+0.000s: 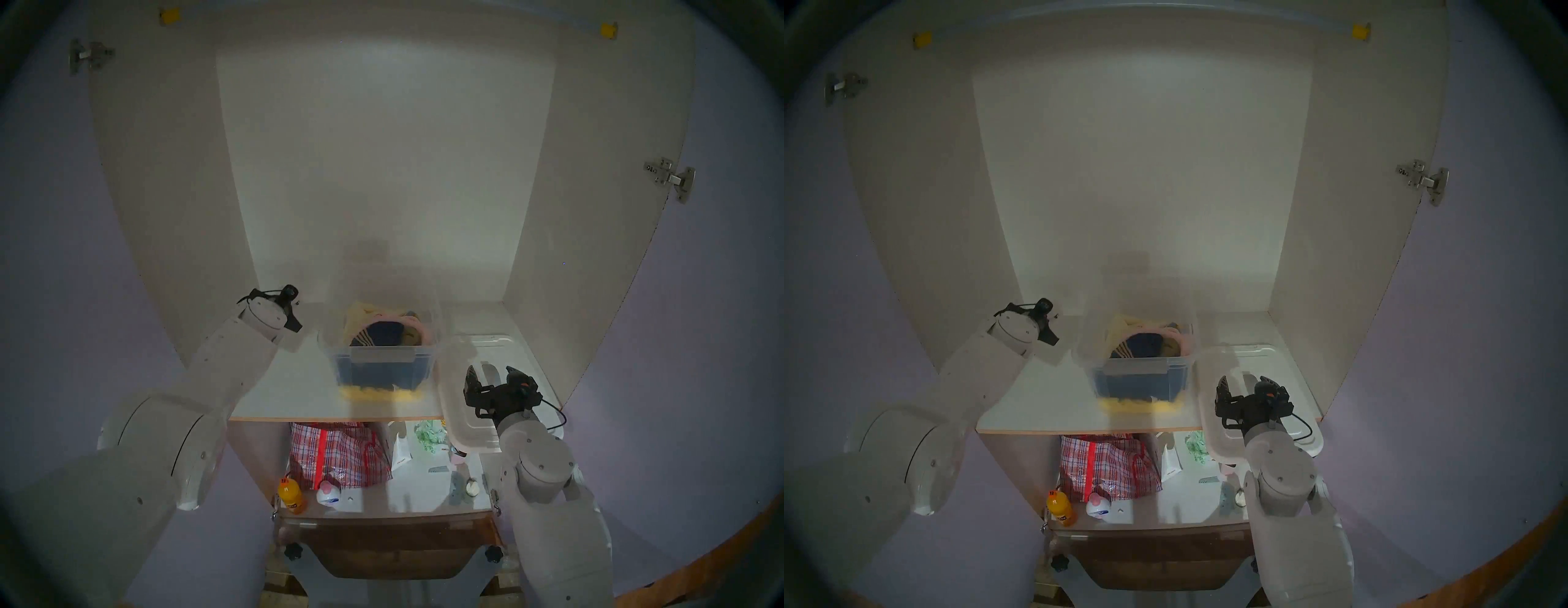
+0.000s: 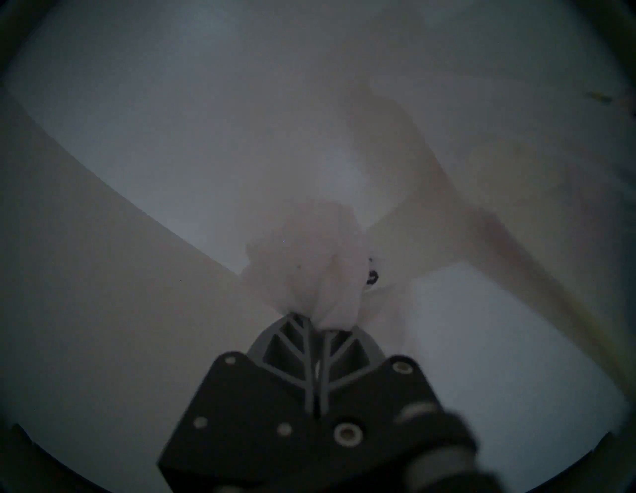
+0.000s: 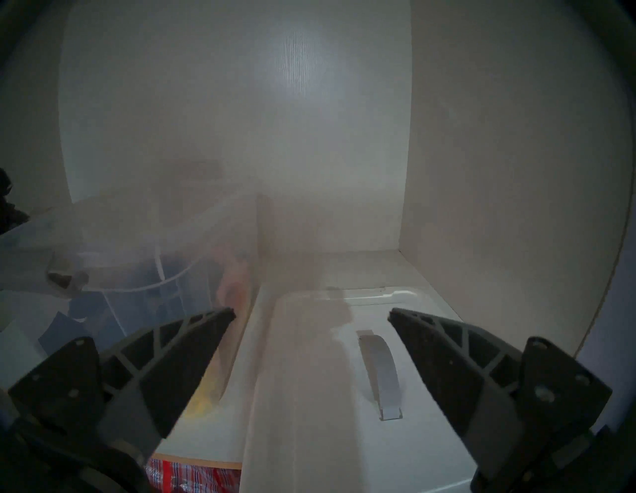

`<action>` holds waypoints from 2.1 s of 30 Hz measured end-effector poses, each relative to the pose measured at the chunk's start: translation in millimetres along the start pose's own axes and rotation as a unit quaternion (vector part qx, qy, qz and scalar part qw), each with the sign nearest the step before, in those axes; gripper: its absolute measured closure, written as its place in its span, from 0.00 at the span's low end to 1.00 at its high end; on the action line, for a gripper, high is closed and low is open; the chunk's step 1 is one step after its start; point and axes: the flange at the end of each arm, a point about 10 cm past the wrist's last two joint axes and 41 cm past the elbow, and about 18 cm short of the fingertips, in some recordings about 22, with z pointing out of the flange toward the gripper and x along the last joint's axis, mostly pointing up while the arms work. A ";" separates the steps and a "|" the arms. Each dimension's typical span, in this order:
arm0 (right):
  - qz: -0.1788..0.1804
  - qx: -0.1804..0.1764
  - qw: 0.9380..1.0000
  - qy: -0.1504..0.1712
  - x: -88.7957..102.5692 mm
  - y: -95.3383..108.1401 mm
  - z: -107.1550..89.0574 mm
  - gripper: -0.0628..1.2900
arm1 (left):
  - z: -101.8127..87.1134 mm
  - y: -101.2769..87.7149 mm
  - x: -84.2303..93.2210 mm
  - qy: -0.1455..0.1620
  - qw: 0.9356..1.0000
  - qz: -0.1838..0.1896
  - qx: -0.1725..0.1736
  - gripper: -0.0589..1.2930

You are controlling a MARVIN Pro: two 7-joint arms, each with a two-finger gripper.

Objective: Take socks out of the storage bin, place them on top of the cabinet, and put the lid back on the bin

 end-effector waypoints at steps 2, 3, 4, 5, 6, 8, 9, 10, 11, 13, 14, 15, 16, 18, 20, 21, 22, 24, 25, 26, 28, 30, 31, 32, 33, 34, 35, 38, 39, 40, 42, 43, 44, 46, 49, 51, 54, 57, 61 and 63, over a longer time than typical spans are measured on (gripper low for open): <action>0.006 0.004 1.000 -0.028 1.1 0.3 8.4 0.04 | -5.5 0.3 -2.6 0.007 1.000 0.002 0.007 0.97; 0.008 0.007 0.999 -0.042 0.6 -0.1 11.0 0.04 | -8.1 -0.4 -3.1 0.009 1.000 0.004 0.010 0.97; 0.012 0.009 0.998 -0.056 -0.3 -0.3 14.1 0.04 | -10.9 -1.9 -3.1 0.011 1.000 0.006 0.013 0.97; 0.017 0.013 0.997 -0.074 -0.1 -0.6 18.9 0.04 | -15.0 -6.1 -3.5 0.011 1.000 0.008 0.019 0.96; 0.020 0.014 0.996 -0.082 0.3 -0.8 21.0 0.04 | -17.2 -8.1 -3.5 0.011 1.000 0.009 0.022 0.96; 0.030 0.022 0.993 -0.113 -0.7 -2.0 27.5 0.04 | -25.2 -16.1 -3.9 0.010 0.999 0.009 0.031 0.95; 0.033 0.026 0.991 -0.126 -0.4 -2.8 30.9 0.04 | -29.1 -18.8 -4.3 0.008 0.999 0.009 0.033 0.93; 0.034 0.028 0.990 -0.134 -0.1 -3.1 33.1 0.04 | -31.5 -19.8 -4.5 0.005 0.999 0.008 0.033 0.93; 0.035 0.033 0.987 -0.156 1.5 -3.8 39.6 0.04 | -38.6 -22.0 -6.8 -0.012 0.999 0.005 0.029 0.93; 0.034 0.035 0.983 -0.175 4.0 -4.4 43.4 0.04 | -45.3 -23.3 -9.8 -0.026 0.999 -0.003 0.025 0.91; 0.033 0.036 0.981 -0.186 4.4 -4.9 45.6 0.04 | -49.9 -23.1 -11.6 -0.036 0.999 -0.014 0.015 0.87; 0.030 0.034 0.981 -0.189 5.2 -5.3 47.6 0.04 | -53.4 -22.7 -13.4 -0.043 0.999 -0.016 0.005 0.78; 0.025 0.030 0.981 -0.191 7.2 -5.6 50.8 0.04 | -59.0 -22.2 -15.9 -0.053 0.998 -0.021 -0.012 0.69; 0.012 0.021 0.982 -0.187 9.4 -5.5 54.2 0.04 | -66.8 -18.5 -24.6 -0.073 0.996 -0.033 -0.046 0.65; 0.007 0.013 0.982 -0.189 5.7 -5.5 55.4 0.04 | -67.7 -8.8 -41.4 -0.092 0.992 -0.038 -0.074 0.52; -0.009 -0.001 0.982 -0.186 3.0 -4.7 55.7 0.04 | -66.5 3.1 -57.7 -0.109 0.989 -0.037 -0.089 0.37; -0.016 -0.006 0.983 -0.181 1.9 -4.6 55.9 0.04 | -65.8 10.4 -68.6 -0.120 0.988 -0.037 -0.096 0.35; -0.041 -0.025 0.984 -0.173 -2.2 -4.0 56.8 0.04 | -63.2 34.0 -100.4 -0.151 0.982 -0.017 -0.113 0.35; -0.043 -0.035 0.983 -0.176 -5.7 -1.9 57.5 0.04 | -60.7 45.3 -113.6 -0.166 0.979 -0.010 -0.120 0.35; -0.048 -0.042 0.982 -0.179 -11.0 0.6 59.1 0.04 | -57.8 57.5 -126.1 -0.183 0.976 -0.003 -0.121 0.35; -0.050 -0.047 0.980 -0.184 -16.7 2.8 60.0 0.04 | -52.6 71.1 -135.3 -0.198 0.972 0.003 -0.124 0.35; -0.053 -0.051 0.980 -0.187 -19.6 6.2 61.2 0.04 | -47.5 73.2 -136.7 -0.201 0.972 -0.006 -0.121 0.25; -0.055 -0.053 0.979 -0.189 -20.8 7.8 61.8 0.04 | -43.8 70.3 -135.7 -0.202 0.972 -0.010 -0.117 0.15; -0.056 -0.055 0.979 -0.190 -21.8 9.2 62.2 0.04 | -40.7 66.2 -132.7 -0.199 0.973 -0.014 -0.112 0.11; -0.057 -0.060 0.978 -0.191 -23.3 11.4 62.9 0.04 | -37.4 62.3 -128.6 -0.193 0.975 -0.014 -0.107 0.08; -0.059 -0.063 0.978 -0.191 -24.6 13.4 63.4 0.04 | -34.3 59.2 -125.0 -0.187 0.977 -0.015 -0.102 0.06; -0.062 -0.066 0.978 -0.189 -25.5 15.5 64.1 0.04 | -32.3 56.6 -119.3 -0.174 0.980 -0.017 -0.097 0.06; -0.065 -0.077 0.977 -0.186 -26.5 21.2 66.3 0.04 | -26.3 51.7 -101.4 -0.120 0.989 -0.021 -0.085 0.06; -0.066 -0.080 0.978 -0.183 -26.6 21.9 66.6 0.04 | -25.6 51.4 -99.4 -0.112 0.990 -0.022 -0.083 0.06; -0.067 -0.082 0.978 -0.180 -27.1 22.9 66.8 0.04 | -24.5 51.3 -96.5 -0.098 0.992 -0.023 -0.080 0.06; -0.072 -0.090 0.978 -0.175 -28.9 25.8 67.2 0.04 | -22.7 51.8 -91.6 -0.074 0.994 -0.024 -0.074 0.06; -0.074 -0.094 0.978 -0.172 -30.1 27.3 68.2 0.04 | -21.9 52.0 -90.7 -0.071 0.995 -0.026 -0.072 0.06; -0.076 -0.096 0.978 -0.170 -31.8 28.6 69.3 0.04 | -21.5 52.3 -90.3 -0.070 0.995 -0.027 -0.070 0.06; -0.078 -0.102 0.977 -0.168 -37.6 32.0 72.5 0.04 | -20.9 53.2 -91.2 -0.072 0.995 -0.028 -0.068 0.06; -0.083 -0.110 0.977 -0.163 -47.5 35.8 75.9 0.04 | -20.7 54.6 -94.3 -0.077 0.994 -0.029 -0.065 0.06; -0.080 -0.114 0.978 -0.155 -50.4 37.8 77.2 0.04 | -20.5 55.0 -95.4 -0.079 0.994 -0.030 -0.064 0.06; -0.078 -0.126 0.978 -0.145 -53.2 40.2 79.1 0.04 | -20.4 55.5 -96.6 -0.080 0.994 -0.030 -0.064 0.06; -0.070 -0.137 0.979 -0.135 -51.5 42.1 83.9 0.04 | -20.2 55.8 -97.4 -0.082 0.994 -0.031 -0.063 0.06; -0.075 -0.144 0.979 -0.125 -51.1 43.5 89.5 0.04 | -20.0 56.0 -97.9 -0.083 0.994 -0.031 -0.062 0.06; -0.078 -0.140 0.979 -0.126 -55.8 44.2 92.3 0.04 | -19.9 56.0 -98.1 -0.083 0.994 -0.032 -0.062 0.06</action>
